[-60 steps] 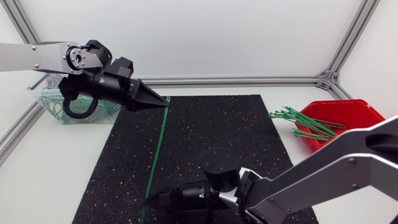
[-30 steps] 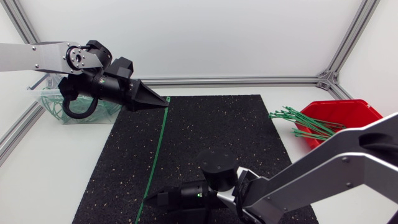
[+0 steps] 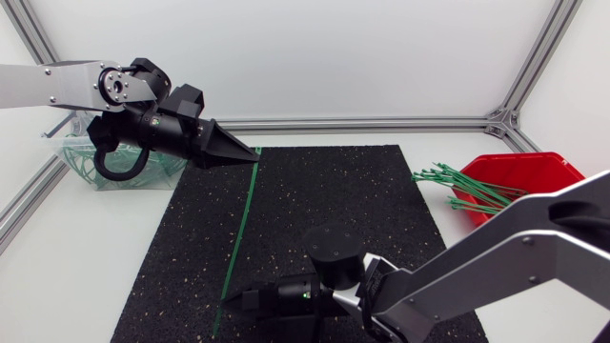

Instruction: Take a green cable tie from the red box, thread the tail through the head to close it, then place it in the transparent bin on the left.

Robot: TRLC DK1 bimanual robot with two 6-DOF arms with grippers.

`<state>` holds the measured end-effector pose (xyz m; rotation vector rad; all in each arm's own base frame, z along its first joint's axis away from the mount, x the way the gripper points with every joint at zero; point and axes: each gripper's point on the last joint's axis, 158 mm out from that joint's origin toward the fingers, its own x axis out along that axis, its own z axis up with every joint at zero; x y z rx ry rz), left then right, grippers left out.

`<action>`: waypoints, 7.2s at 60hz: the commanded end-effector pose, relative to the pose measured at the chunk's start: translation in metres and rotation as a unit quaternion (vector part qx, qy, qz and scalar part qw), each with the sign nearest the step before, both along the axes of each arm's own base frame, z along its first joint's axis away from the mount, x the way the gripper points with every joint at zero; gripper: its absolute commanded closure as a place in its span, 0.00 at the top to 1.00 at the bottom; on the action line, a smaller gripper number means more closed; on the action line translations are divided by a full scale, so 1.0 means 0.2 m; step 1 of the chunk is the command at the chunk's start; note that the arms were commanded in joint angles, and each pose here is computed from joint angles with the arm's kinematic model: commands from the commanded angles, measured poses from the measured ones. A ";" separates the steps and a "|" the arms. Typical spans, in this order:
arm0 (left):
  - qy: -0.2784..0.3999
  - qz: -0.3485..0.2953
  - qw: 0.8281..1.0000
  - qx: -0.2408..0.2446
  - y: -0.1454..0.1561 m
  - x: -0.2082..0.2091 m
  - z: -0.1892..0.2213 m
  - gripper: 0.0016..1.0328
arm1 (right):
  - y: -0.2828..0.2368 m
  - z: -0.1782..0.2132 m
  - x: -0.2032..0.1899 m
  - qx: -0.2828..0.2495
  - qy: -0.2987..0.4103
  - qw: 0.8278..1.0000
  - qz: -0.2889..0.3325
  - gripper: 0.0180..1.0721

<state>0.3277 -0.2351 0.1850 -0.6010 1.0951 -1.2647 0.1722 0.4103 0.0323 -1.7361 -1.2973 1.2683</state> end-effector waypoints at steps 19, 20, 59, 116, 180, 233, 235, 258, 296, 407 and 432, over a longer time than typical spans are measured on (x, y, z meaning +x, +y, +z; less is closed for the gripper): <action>-0.004 -0.011 1.000 -0.007 -0.01 -0.05 0.02 0.03 | -0.02 0.00 0.00 0.001 -0.010 1.000 -0.001 0.36; -0.004 -0.011 1.000 -0.007 -0.01 -0.05 0.02 0.03 | -0.02 0.00 -0.01 0.001 -0.010 1.000 0.000 0.36; -0.006 -0.007 1.000 -0.008 0.00 -0.04 0.02 0.03 | -0.01 -0.02 -0.07 -0.004 -0.006 1.000 0.014 0.24; -0.011 0.004 1.000 -0.009 0.04 -0.04 -0.01 0.03 | 0.01 0.09 0.10 0.029 0.080 0.995 -0.049 0.05; -0.086 0.054 0.994 -0.039 -0.10 -0.11 0.18 0.03 | -0.32 0.50 -0.03 0.060 0.553 0.779 -0.290 0.05; -0.179 0.118 0.973 -0.079 0.00 -0.43 0.49 0.03 | -0.40 1.08 -0.40 -0.101 0.836 0.462 -0.277 0.05; -0.179 0.117 0.974 -0.079 -0.01 -0.44 0.49 0.03 | -0.41 1.09 -0.40 -0.103 0.838 0.459 -0.278 0.05; -0.182 0.105 0.975 -0.077 -0.04 -0.47 0.46 0.03 | -0.45 0.94 -0.29 -0.098 0.808 0.454 -0.363 0.05; -0.197 0.101 0.973 -0.072 -0.06 -0.49 0.44 0.03 | -0.52 1.13 -0.18 -0.028 0.825 0.445 -0.348 0.05; -0.293 0.114 0.947 -0.068 -0.07 -0.54 0.45 0.03 | -0.50 1.22 0.19 -0.077 0.866 0.257 -0.423 0.05; -0.287 0.115 0.949 -0.063 -0.07 -0.53 0.42 0.03 | -0.48 1.01 0.15 -0.061 0.843 0.311 -0.434 0.05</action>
